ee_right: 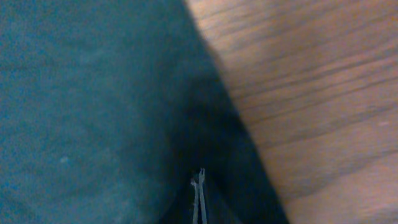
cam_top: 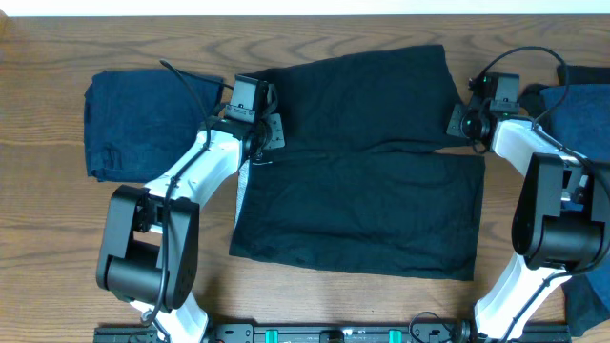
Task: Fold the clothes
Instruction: 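Move the right gripper down to the right leg hem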
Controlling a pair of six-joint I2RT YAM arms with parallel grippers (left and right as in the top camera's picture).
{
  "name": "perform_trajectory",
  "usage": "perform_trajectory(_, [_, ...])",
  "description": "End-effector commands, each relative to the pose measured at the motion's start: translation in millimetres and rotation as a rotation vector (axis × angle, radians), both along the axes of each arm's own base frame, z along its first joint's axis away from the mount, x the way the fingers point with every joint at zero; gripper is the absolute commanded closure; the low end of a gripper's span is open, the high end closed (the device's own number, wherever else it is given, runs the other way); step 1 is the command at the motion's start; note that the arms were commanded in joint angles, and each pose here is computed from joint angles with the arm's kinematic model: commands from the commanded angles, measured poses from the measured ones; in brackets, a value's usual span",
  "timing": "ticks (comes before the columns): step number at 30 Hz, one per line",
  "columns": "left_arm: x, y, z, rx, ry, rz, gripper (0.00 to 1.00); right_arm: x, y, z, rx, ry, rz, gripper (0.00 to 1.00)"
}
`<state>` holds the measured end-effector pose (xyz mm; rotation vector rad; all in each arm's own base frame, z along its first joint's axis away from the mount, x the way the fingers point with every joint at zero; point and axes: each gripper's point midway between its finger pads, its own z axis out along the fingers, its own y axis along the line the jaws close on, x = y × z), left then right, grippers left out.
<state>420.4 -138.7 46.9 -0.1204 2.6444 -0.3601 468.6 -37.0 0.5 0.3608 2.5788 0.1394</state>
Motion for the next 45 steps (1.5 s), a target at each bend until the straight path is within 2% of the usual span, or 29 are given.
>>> perform_trajectory(1, [-1, 3, -10, 0.032, 0.011, -0.021, 0.84, -28, -25, -36, -0.121, 0.147, -0.079, 0.99])
perform_trajectory(3, [-1, 3, -10, 0.040, 0.007, -0.037, 0.84, -35, -40, -35, -0.162, 0.168, -0.144, 0.99])
perform_trajectory(13, [4, 3, -6, 0.058, -0.025, -0.071, 0.84, -33, -45, -32, -0.156, 0.161, -0.157, 0.99])
perform_trajectory(18, [2, 8, 28, 0.070, -0.064, -0.057, 0.84, -10, -32, 13, -0.084, 0.069, -0.119, 0.99])
perform_trajectory(19, [0, 10, 40, 0.077, -0.074, -0.052, 0.84, -7, -29, 28, -0.071, 0.051, -0.112, 0.96])
perform_trajectory(22, [-15, 14, 81, 0.070, -0.100, -0.042, 0.83, -8, -20, 84, -0.030, -0.005, -0.087, 0.77])
perform_trajectory(24, [-33, 20, 104, 0.046, -0.097, -0.004, 0.83, -27, -15, 120, -0.009, -0.004, -0.105, 0.71])
perform_trajectory(25, [-42, 22, 112, 0.036, -0.087, 0.015, 0.79, -37, -14, 131, 0.000, 0.002, -0.117, 0.69])
perform_trajectory(28, [-75, 32, 128, 0.016, -0.033, 0.069, 0.77, -90, -7, 161, 0.033, 0.083, -0.165, 0.64])
perform_trajectory(31, [-104, 40, 134, 0.026, 0.025, 0.083, 0.71, -145, 0, 171, 0.064, 0.203, -0.224, 0.65])
perform_trajectory(34, [-122, 46, 132, 0.044, 0.075, 0.082, 0.67, -193, 7, 166, 0.087, 0.318, -0.277, 0.65])
perform_trajectory(38, [-135, 49, 120, 0.068, 0.146, 0.081, 0.65, -244, 13, 137, 0.120, 0.441, -0.377, 0.65])
perform_trajectory(42, [-139, 50, 109, 0.084, 0.195, 0.081, 0.65, -277, 18, 106, 0.145, 0.534, -0.487, 0.61])
perform_trajectory(45, [-140, 51, 99, 0.094, 0.228, 0.080, 0.65, -299, 21, 88, 0.153, 0.614, -0.565, 0.62])
